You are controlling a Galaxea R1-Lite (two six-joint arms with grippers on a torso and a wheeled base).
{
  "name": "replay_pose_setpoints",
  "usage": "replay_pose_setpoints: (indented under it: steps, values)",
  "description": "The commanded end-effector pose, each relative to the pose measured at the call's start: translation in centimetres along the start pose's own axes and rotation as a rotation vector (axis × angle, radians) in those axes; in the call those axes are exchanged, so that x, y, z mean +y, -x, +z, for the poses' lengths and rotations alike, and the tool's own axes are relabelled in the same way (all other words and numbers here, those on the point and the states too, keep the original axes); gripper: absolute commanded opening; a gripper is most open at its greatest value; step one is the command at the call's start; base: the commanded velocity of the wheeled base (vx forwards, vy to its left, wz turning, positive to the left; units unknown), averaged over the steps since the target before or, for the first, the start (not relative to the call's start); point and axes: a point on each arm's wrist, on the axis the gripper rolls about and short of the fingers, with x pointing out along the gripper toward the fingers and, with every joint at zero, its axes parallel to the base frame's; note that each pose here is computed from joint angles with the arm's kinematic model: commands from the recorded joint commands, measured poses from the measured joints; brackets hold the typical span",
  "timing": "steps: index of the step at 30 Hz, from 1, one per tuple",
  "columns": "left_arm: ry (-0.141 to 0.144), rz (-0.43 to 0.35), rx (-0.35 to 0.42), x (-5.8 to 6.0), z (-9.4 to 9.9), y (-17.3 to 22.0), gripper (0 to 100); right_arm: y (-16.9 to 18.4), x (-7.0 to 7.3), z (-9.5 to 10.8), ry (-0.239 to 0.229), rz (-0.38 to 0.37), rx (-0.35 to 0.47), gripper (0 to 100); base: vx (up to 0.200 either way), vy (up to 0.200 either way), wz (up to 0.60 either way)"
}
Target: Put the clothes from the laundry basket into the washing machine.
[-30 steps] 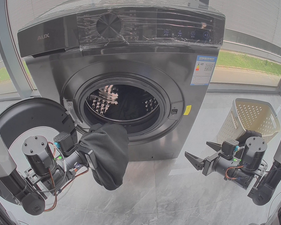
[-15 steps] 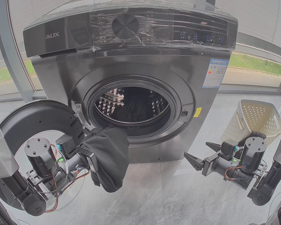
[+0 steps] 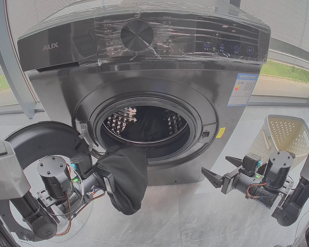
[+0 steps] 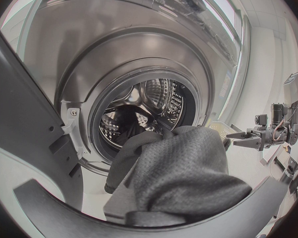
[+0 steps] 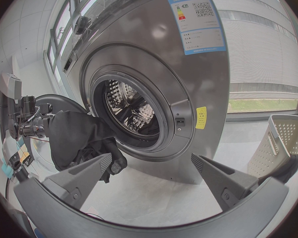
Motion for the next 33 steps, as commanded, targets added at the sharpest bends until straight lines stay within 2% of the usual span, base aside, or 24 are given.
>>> replay_pose_setpoints:
  steps: [1, 5, 8, 10, 14, 19, 21, 25, 28, 33]
  values:
    - [0.001, -0.003, 0.002, -0.2, -0.2, -0.4, 0, 0.1, 0.1, -0.1, 0.001, 0.005, 0.000, 100, 0.000, 0.000, 0.00]
    - [-0.001, -0.025, 0.001, -0.7, -0.2, -0.3, 0, 0.2, 0.4, -0.2, 0.003, 0.014, 0.005, 100, 0.000, 0.000, 0.00]
    - [-0.001, -0.012, -0.016, -0.7, 0.0, -0.9, 0, 0.3, 0.6, 0.0, 0.004, 0.023, -0.003, 100, 0.000, 0.000, 0.00]
    - [0.005, -0.010, -0.025, -0.8, -0.1, -2.1, 0, 0.4, 0.9, 0.1, 0.006, 0.036, -0.006, 100, 0.000, 0.000, 0.00]
    - [-0.003, -0.036, 0.010, -1.3, -1.9, -4.8, 0, 0.5, 1.0, 0.3, 0.006, 0.039, -0.016, 100, 0.000, 0.000, 0.00]
    - [0.016, -0.058, -0.045, -2.0, -2.5, -8.9, 0, 0.6, 1.1, 0.3, 0.007, 0.044, -0.012, 100, 0.000, 0.000, 0.00]
    - [0.014, -0.051, -0.065, -2.1, -2.4, -9.6, 0, 0.6, 1.1, 0.3, 0.007, 0.046, -0.014, 100, 0.000, 0.000, 0.00]
    - [0.003, -0.038, -0.065, -2.2, -2.3, -9.4, 0, 0.5, 1.1, 0.2, 0.007, 0.044, -0.012, 100, 0.000, 0.000, 0.00]
    - [0.006, -0.051, -0.067, -3.5, -2.1, -8.7, 0, 0.5, 1.1, 0.2, 0.007, 0.044, -0.009, 100, 0.000, 0.000, 0.00]
    - [-0.004, -0.049, -0.055, -3.9, -1.6, -6.8, 0, 0.4, 1.2, 0.1, 0.007, 0.047, -0.009, 100, 0.000, 0.000, 0.00]
